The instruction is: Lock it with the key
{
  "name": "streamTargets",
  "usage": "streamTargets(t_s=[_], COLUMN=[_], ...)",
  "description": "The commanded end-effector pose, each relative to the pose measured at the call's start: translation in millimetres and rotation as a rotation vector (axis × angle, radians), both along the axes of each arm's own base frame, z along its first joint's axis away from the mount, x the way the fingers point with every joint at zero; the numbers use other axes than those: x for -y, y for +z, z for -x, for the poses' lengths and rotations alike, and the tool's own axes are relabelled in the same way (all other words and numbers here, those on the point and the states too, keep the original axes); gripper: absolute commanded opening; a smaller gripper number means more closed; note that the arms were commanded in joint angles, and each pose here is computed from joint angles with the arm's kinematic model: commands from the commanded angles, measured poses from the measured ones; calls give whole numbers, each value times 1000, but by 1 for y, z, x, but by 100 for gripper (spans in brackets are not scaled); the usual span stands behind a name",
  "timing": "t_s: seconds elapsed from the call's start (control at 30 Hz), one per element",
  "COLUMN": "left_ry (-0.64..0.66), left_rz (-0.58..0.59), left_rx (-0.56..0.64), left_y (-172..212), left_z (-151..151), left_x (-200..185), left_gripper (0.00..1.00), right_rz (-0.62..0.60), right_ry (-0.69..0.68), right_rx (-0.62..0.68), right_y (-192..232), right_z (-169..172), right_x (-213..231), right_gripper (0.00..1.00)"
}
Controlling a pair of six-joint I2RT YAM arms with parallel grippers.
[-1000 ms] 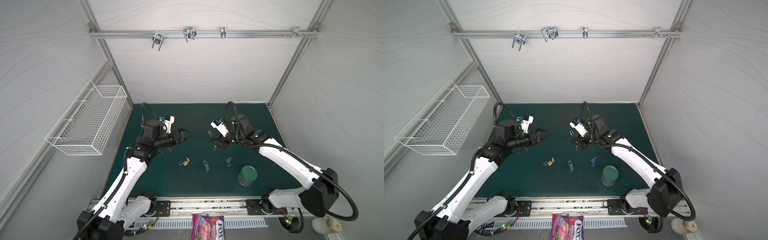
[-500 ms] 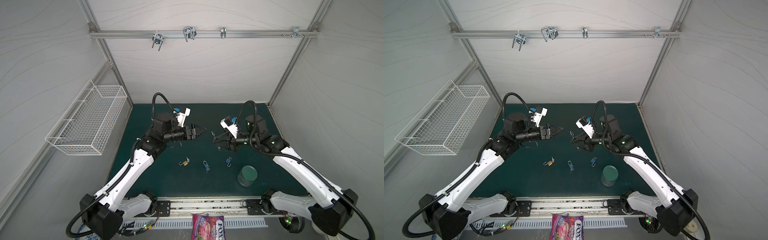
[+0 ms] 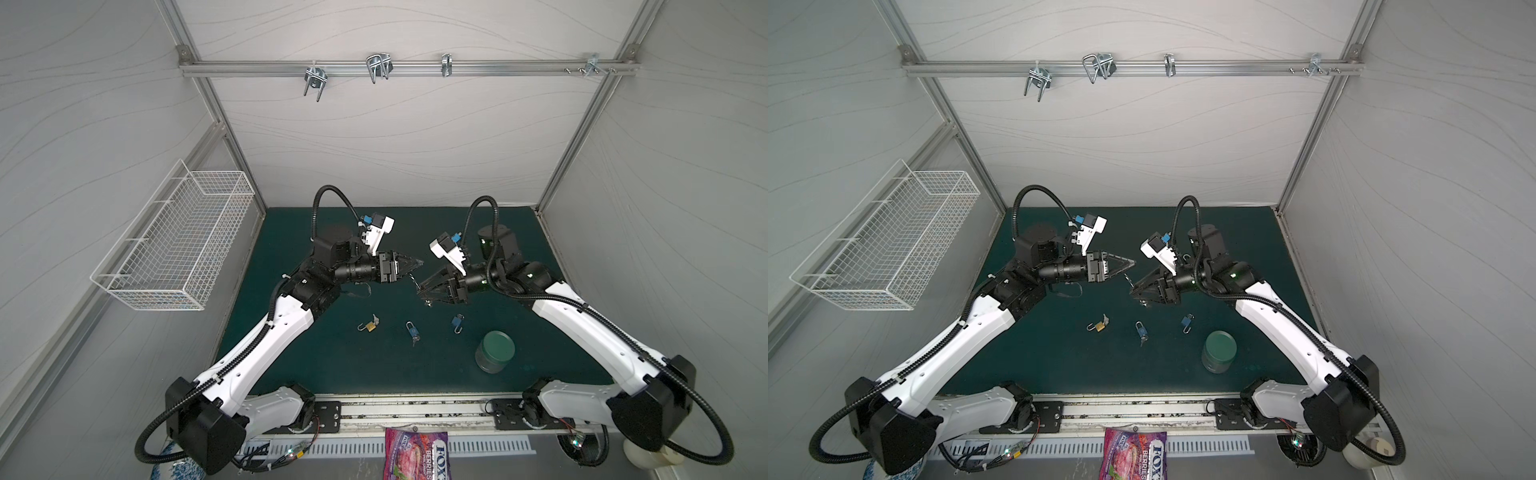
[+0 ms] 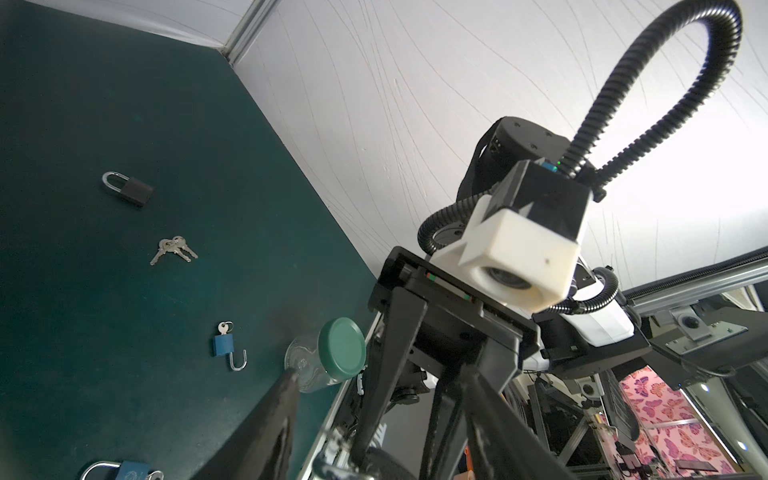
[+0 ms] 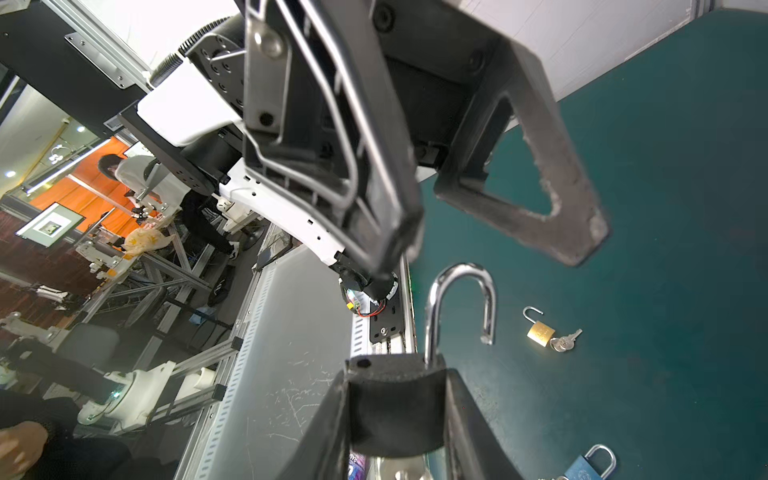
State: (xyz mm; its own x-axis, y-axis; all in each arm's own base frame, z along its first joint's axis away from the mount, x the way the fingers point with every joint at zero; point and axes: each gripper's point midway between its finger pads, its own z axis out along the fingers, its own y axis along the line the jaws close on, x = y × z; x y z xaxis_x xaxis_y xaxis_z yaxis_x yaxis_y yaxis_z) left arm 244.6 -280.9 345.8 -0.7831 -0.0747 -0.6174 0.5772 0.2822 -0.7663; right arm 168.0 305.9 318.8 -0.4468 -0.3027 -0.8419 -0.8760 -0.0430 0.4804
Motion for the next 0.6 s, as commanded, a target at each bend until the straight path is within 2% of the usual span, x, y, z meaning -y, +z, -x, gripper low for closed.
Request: streamTargets(t_s=[0.0,0.2,0.37,0.57], left_ry=[-59,-67,-68,-79], left_rz=[36,32,38,32], left_rx=[41,34,44,43], left_y=[10,6,11,8], left_z=[10,13,12,14], left_x=[6,6,7,7], left_gripper=[61,54,38,34], right_rz=[-53,-37,-13,20], right_ry=[-7,-52,-83,-146], right_rx=[63,64,69,88], right_y=[20,15,14,10], right_z=[1,-5,-11,-19], right_x=[4,10,13,18], right_gripper=[0,0,0,0])
